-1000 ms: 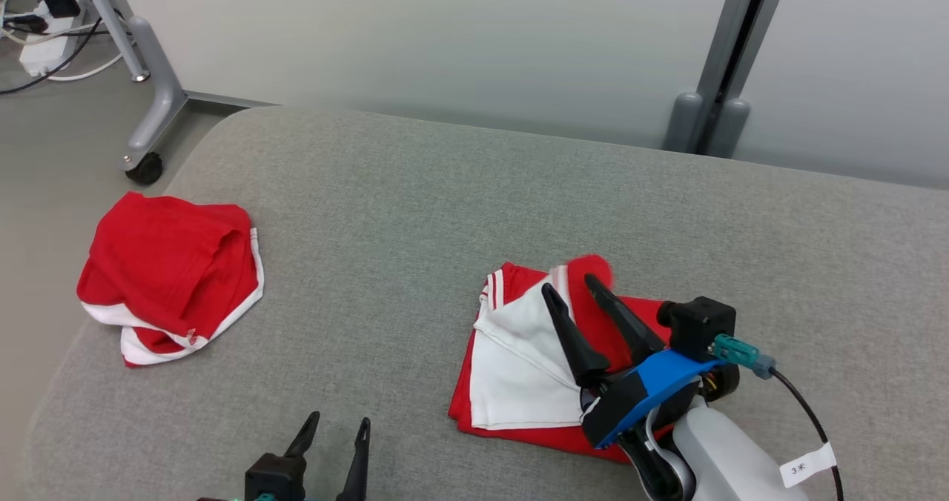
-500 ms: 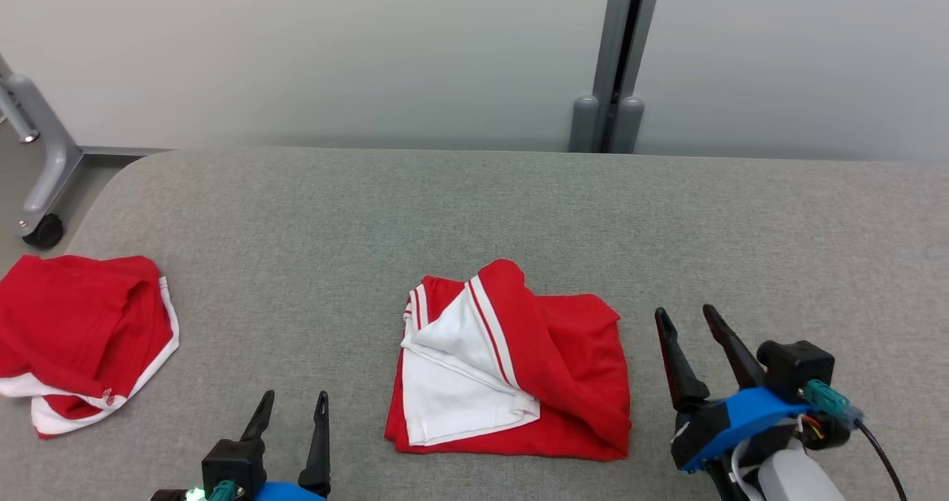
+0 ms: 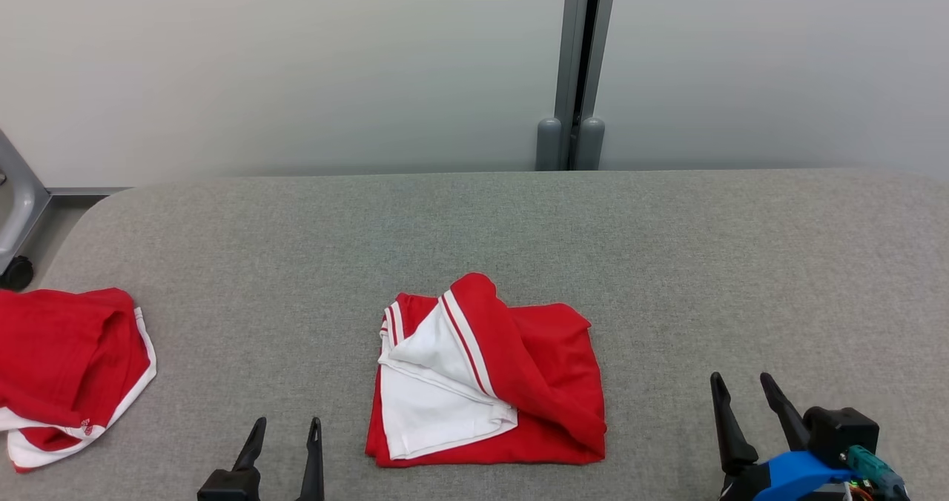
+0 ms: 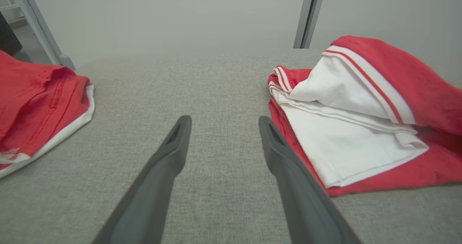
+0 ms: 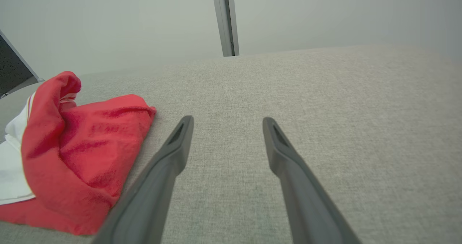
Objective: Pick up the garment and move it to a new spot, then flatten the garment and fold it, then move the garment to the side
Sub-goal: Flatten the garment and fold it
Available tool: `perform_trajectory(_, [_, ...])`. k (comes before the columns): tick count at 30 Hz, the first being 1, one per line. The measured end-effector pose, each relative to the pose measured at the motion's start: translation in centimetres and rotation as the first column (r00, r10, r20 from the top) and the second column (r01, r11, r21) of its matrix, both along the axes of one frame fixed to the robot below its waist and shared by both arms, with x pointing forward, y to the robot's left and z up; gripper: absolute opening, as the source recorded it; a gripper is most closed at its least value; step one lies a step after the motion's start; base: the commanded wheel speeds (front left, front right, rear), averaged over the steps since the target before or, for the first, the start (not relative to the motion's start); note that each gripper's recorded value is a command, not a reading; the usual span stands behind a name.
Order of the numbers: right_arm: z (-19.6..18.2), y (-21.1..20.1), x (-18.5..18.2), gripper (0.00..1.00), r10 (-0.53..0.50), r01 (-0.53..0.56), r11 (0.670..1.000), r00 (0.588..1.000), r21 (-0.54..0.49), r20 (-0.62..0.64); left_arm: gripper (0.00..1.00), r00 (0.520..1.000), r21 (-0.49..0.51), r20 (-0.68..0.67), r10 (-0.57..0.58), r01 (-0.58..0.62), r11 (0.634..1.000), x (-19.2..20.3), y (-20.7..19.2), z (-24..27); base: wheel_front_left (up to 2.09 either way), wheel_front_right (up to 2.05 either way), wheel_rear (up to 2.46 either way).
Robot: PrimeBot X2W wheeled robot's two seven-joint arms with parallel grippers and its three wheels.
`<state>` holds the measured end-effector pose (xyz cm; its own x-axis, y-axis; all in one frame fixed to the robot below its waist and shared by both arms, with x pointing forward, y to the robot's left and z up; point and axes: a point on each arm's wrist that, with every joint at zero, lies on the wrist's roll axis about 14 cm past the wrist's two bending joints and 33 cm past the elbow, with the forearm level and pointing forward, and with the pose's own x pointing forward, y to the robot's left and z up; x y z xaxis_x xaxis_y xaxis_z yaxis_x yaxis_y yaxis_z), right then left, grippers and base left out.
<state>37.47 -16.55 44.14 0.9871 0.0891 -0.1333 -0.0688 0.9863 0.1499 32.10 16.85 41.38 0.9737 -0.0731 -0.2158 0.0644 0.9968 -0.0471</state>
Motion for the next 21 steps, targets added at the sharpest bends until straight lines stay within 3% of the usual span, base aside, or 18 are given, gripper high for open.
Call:
perform_trajectory(10, [-1.1,0.7,-0.2,1.00,0.025,-0.025,1.000,0.999,-0.008,-0.034,1.00,1.000,-0.007,-0.002,0.004,-0.004,1.000,-0.2,0.1,-0.1,0.00,0.00,0.00])
perform_trajectory(11, [-1.3,1.2,-0.1,0.60,0.039,-0.039,0.999,0.998,-0.009,-0.041,1.00,1.000,-0.008,-0.005,0.006,-0.006,1.000,-0.3,0.1,-0.1,0.00,0.00,0.00])
perform_trajectory(12, [-1.5,1.7,0.1,0.07,0.056,-0.056,0.998,0.997,-0.011,-0.048,1.00,1.000,-0.010,-0.009,0.008,-0.008,1.000,-0.3,0.2,-0.3,0.00,0.00,0.00])
perform_trajectory(13, [-1.6,2.2,0.3,0.00,0.072,-0.072,0.997,0.996,-0.013,-0.056,1.00,1.000,-0.019,-0.016,0.012,-0.012,1.000,-0.4,0.3,-0.4,0.00,0.00,0.00])
perform_trajectory(21, [-0.9,8.2,5.1,0.00,0.248,-0.251,0.966,0.967,-0.065,-0.055,1.00,0.998,-0.031,-0.028,0.059,-0.060,0.998,-0.8,1.7,-0.7,0.00,0.00,0.00])
